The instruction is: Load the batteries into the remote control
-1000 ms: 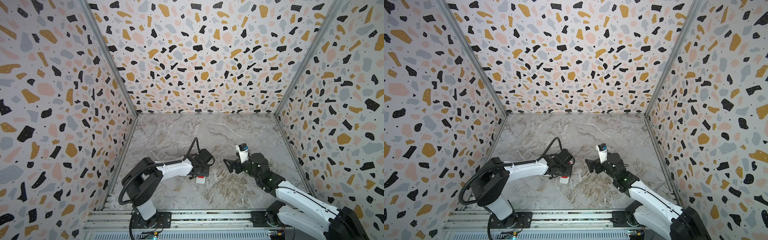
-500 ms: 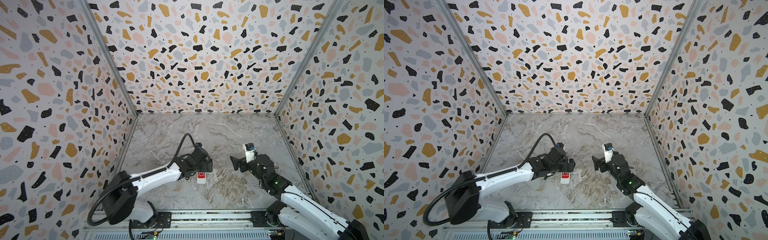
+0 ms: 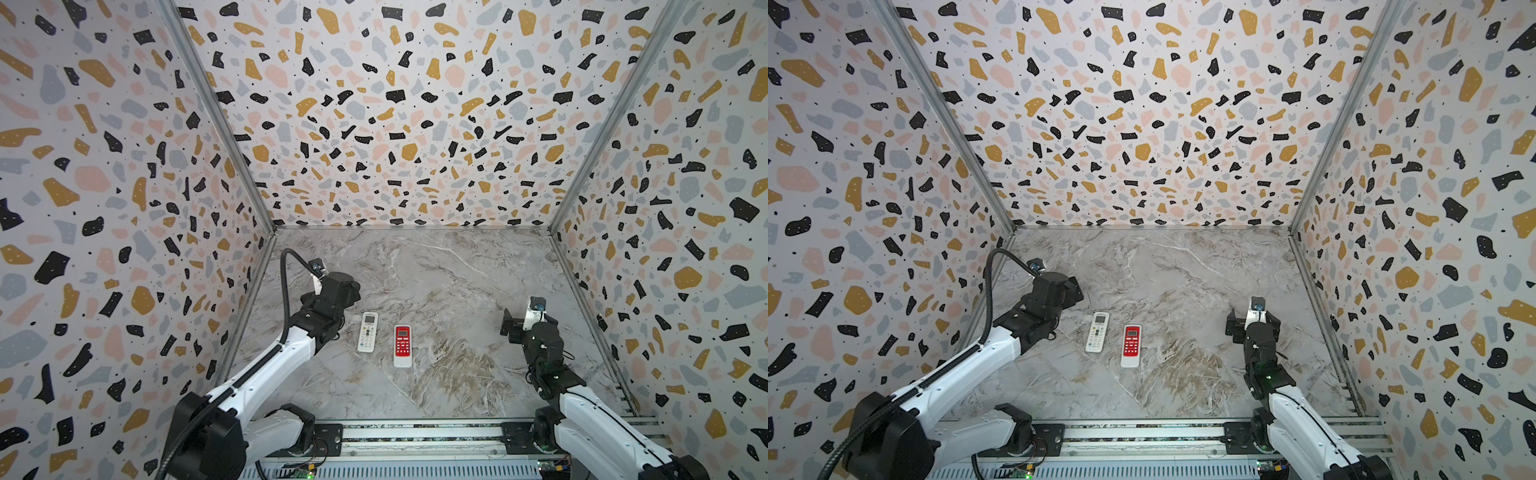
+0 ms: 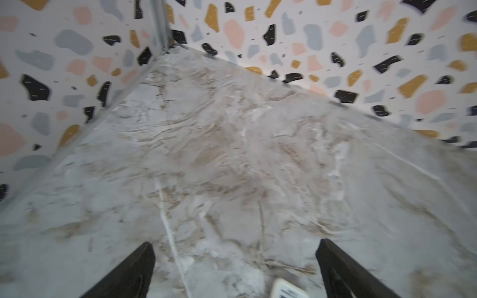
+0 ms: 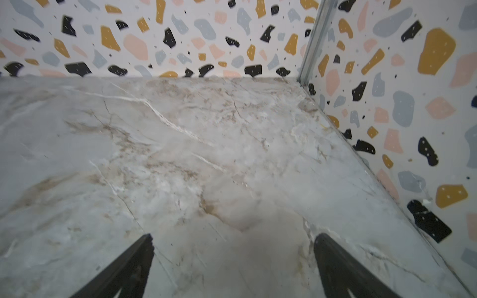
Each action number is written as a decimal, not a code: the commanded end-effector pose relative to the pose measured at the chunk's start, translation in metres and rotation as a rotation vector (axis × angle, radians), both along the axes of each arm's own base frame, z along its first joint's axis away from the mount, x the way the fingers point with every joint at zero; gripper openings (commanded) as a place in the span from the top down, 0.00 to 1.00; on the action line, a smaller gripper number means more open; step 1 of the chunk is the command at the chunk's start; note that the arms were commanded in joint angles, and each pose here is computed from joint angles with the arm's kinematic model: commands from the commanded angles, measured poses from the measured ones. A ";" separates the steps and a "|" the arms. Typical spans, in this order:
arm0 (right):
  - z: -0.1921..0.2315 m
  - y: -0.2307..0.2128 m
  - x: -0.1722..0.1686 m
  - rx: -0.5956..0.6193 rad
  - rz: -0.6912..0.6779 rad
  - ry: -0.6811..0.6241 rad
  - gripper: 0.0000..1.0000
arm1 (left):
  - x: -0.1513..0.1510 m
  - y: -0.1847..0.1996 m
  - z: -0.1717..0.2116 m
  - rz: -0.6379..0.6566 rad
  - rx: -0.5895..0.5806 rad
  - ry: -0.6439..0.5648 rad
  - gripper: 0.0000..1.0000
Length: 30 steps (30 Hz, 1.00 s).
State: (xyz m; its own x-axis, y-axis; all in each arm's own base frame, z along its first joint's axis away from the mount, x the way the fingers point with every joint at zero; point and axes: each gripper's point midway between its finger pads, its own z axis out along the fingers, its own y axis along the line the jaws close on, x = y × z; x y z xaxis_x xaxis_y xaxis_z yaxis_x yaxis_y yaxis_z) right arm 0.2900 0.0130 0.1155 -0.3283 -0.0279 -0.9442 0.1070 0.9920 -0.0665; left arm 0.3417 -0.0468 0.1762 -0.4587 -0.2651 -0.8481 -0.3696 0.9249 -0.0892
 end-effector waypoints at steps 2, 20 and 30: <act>0.028 -0.009 0.013 -0.028 -0.004 -0.135 0.01 | -0.015 0.051 0.027 0.225 0.225 -0.135 0.01; 0.032 0.014 0.055 -0.042 0.180 -0.219 0.01 | -0.010 0.076 -0.015 0.158 0.409 -0.302 0.00; 0.021 0.001 0.060 0.008 0.152 -0.275 0.01 | -0.031 0.092 -0.030 0.129 0.311 -0.458 0.01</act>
